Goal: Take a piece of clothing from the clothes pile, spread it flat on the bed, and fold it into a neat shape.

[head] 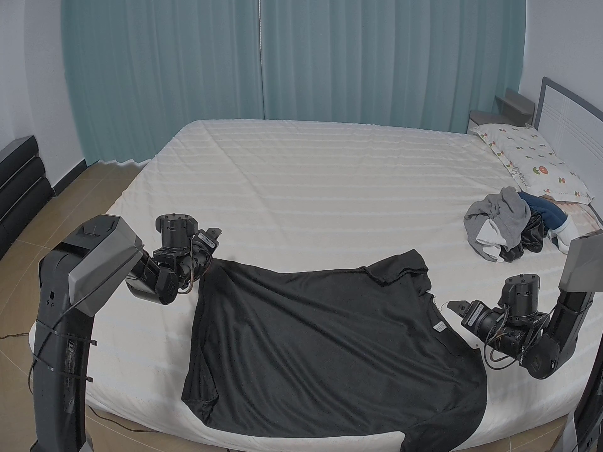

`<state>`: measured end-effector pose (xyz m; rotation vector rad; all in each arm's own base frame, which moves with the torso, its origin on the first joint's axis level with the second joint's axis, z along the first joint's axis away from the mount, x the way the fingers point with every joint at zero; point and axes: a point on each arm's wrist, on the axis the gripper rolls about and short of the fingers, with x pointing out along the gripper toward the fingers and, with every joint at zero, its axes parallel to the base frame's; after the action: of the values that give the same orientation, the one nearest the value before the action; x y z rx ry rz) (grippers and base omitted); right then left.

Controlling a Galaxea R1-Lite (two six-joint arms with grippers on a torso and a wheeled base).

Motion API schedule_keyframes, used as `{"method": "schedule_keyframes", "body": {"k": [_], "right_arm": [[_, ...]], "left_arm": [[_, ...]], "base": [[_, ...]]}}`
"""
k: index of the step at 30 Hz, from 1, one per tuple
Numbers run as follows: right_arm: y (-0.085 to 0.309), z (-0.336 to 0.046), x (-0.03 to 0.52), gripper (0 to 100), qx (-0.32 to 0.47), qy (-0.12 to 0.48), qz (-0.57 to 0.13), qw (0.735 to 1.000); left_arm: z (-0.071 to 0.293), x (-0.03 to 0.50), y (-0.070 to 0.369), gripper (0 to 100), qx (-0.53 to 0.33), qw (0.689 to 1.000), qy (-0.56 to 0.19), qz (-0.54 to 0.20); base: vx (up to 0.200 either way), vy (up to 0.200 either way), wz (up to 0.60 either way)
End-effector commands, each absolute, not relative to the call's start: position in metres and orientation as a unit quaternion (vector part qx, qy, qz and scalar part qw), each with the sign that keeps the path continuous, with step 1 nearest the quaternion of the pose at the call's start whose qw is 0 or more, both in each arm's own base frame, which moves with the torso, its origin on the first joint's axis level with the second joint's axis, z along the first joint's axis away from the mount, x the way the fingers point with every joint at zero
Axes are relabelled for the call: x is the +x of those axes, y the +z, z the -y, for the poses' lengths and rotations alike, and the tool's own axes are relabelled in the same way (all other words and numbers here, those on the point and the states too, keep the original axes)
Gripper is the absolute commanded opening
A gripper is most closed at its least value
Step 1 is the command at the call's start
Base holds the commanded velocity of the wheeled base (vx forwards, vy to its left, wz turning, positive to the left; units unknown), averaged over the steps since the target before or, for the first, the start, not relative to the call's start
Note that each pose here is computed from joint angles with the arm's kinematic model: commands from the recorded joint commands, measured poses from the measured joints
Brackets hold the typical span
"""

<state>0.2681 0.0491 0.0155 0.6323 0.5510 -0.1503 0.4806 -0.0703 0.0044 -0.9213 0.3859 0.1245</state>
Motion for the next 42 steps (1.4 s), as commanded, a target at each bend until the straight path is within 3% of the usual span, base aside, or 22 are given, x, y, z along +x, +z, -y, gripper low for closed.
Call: {"method": "schedule_keyframes", "body": {"k": [1,8,15,24,42], "right_arm": [[0.021,-0.051,0.271,100,0.319,-0.068,-0.254,0.911],[0.027,-0.058,0.279,100,0.345,-0.058,-0.242,0.905],[0.029,-0.063,0.299,100,0.349,-0.047,-0.236,0.906],[0.020,-0.074,0.333,100,0.346,-0.041,-0.274,0.896],[0.011,-0.100,0.407,100,0.350,-0.017,-0.291,0.890]], "left_arm": [[0.059,0.480,0.005,100,-0.452,0.870,0.074,-0.182],[0.044,0.446,0.042,100,-0.487,0.848,0.057,-0.201],[0.044,0.385,0.037,100,-0.503,0.821,0.035,-0.269],[0.056,0.330,0.019,100,-0.492,0.814,0.031,-0.308],[0.057,0.324,0.001,100,-0.497,0.805,0.039,-0.321]], "base": [[0.000,0.000,0.00],[0.000,0.000,0.00],[0.000,0.000,0.00],[-0.067,0.000,0.00],[0.000,0.000,0.00]]}}
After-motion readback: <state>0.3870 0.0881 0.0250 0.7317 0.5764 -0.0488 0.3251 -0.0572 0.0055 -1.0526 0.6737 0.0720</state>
